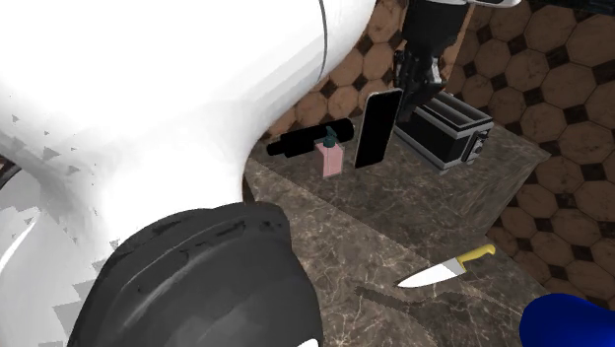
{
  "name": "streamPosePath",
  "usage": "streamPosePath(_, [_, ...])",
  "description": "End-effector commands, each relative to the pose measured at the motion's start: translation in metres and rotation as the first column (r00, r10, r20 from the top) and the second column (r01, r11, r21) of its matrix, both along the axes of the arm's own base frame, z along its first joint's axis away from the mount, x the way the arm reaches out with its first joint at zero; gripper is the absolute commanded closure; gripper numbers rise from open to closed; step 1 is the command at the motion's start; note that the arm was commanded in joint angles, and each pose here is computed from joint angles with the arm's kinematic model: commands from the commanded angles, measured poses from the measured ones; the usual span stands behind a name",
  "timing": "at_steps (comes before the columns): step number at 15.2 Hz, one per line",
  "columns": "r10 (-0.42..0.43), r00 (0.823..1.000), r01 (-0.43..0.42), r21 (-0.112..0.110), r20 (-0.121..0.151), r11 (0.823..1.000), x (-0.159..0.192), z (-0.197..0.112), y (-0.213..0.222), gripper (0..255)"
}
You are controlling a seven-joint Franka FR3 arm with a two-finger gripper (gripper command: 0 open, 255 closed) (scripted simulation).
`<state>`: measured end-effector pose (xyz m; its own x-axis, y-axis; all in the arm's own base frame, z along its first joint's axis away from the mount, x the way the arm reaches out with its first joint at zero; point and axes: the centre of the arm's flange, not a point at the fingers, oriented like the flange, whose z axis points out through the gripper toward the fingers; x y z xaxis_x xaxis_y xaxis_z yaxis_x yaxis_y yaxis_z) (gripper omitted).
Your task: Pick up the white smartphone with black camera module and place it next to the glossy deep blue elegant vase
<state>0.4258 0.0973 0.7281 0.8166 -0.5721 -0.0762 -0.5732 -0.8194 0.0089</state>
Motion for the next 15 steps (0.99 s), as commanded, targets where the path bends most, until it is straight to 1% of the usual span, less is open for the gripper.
streamPosePath(1, [0.002,1.000,-0.002,0.001,0.000,1.000,-0.002,0.002,-0.029,255])
streamPosePath(15, [0.002,1.000,-0.002,0.001,0.000,1.000,-0.019,0.002,-0.213,255])
